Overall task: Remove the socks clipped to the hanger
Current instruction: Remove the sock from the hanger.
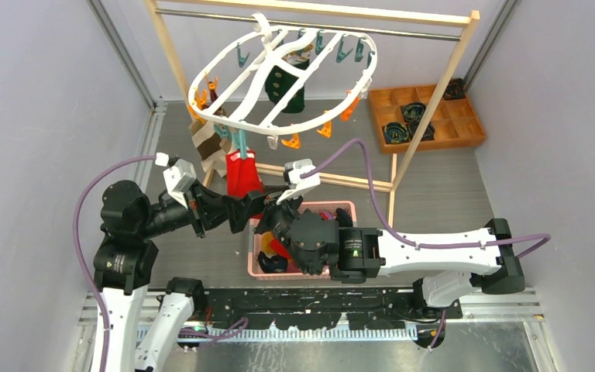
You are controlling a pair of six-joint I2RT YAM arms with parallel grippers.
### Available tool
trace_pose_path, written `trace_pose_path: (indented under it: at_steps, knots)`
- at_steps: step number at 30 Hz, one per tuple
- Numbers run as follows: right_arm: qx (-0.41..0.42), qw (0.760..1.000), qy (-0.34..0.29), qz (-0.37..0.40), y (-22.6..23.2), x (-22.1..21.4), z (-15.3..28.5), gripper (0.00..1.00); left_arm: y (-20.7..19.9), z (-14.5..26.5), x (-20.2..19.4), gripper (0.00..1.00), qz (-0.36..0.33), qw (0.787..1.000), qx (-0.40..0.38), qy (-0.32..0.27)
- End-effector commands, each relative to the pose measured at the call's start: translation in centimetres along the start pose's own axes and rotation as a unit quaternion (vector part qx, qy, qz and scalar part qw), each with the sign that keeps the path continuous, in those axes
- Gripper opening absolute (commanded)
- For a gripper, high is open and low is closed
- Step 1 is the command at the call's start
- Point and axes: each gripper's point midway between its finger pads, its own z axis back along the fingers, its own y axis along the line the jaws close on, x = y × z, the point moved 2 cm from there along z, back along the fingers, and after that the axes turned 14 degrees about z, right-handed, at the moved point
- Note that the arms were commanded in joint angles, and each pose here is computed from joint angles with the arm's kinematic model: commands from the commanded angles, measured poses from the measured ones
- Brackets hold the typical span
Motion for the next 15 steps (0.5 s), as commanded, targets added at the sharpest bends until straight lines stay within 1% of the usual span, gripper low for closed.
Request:
trace_pose_path:
  at_steps: [1, 4, 6, 10, 15]
  knots:
    - [-0.029, 0.999, -0.031, -0.007, -1.0, 3.2, 0.1, 0.95, -0.7, 0.1, 0.4, 0.0, -0.026, 1.0, -0.016, -0.006]
    - [-0.018, 1.0, -0.025, -0.001, 0.0, 3.3, -0.7, 0.92, -0.8, 0.1, 0.4, 0.0, -0.026, 1.0, -0.016, -0.007]
    - [-0.031, 0.999, -0.021, 0.004, -0.3, 3.6, -0.9, 0.92, -1.1, 0.2, 0.5, 0.0, -0.032, 0.999, -0.018, -0.009]
    - [-0.081, 0.996, -0.024, 0.009, -2.9, 4.2, 0.0, 0.98, -1.5, 0.5, 0.6, 0.0, -0.038, 0.999, -0.019, -0.01]
    - [-0.138, 0.99, -0.02, 0.025, -6.0, 4.5, 1.5, 0.98, -1.4, 0.4, 0.4, 0.0, -0.037, 0.999, -0.02, -0.008]
